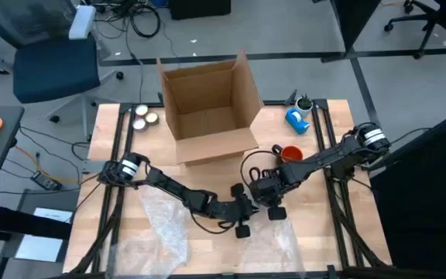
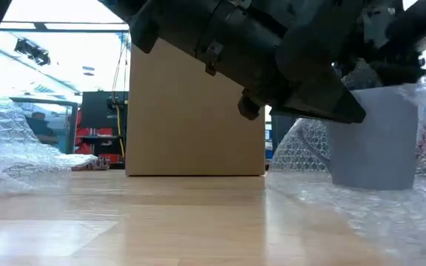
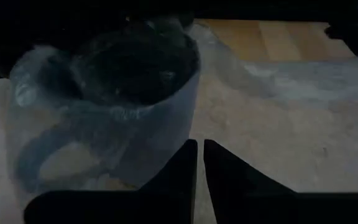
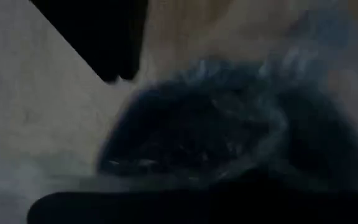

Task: Wrap mug
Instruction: Wrap the blue mug with the top bubble wrap

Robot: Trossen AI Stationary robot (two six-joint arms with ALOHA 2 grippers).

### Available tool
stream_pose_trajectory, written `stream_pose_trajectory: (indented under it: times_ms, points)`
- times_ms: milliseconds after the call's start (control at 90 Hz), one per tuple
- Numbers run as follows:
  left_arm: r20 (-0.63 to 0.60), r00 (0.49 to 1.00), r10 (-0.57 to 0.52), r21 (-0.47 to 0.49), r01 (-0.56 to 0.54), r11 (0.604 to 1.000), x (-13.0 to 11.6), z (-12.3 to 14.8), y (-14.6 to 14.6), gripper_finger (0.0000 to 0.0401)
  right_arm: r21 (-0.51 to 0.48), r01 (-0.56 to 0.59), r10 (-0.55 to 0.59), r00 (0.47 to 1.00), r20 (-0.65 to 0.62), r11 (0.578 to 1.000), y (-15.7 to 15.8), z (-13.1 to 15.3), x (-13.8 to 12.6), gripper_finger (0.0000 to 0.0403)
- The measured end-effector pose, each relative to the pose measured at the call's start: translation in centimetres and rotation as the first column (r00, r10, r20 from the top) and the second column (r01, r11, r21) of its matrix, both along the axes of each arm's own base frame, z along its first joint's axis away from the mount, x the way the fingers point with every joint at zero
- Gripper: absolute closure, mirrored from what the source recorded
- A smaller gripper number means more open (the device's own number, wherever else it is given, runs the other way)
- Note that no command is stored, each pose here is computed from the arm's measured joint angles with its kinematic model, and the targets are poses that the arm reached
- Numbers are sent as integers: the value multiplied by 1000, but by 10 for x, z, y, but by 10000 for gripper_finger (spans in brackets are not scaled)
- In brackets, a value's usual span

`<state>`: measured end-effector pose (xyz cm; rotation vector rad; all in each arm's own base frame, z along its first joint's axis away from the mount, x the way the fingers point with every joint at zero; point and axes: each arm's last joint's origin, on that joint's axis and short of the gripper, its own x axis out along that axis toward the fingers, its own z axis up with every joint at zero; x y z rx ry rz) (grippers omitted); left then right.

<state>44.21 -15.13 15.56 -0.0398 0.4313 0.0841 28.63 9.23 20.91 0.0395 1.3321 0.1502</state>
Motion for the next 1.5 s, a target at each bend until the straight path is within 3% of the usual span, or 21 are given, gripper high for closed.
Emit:
stream_pose_trajectory:
  times_ms: [244,400,800,1089,1500]
  points:
    - [0,1000,0,0,0,1000,0,0,0,386,-56,-33,31,999,-29,998,7,48,1,403]
    - [-2,1000,0,1,0,1000,0,0,0,386,-73,-20,13,995,-102,997,9,61,-7,403]
    - [-4,1000,1,2,-1,1000,0,0,0,386,28,-26,28,995,-99,999,25,33,-10,403]
    - [-3,1000,1,2,-1,1000,0,0,0,386,53,-23,26,998,-57,998,11,10,-6,403]
    - [-5,1000,1,2,-1,1000,0,-1,0,386,64,-61,60,998,9,996,15,36,6,403]
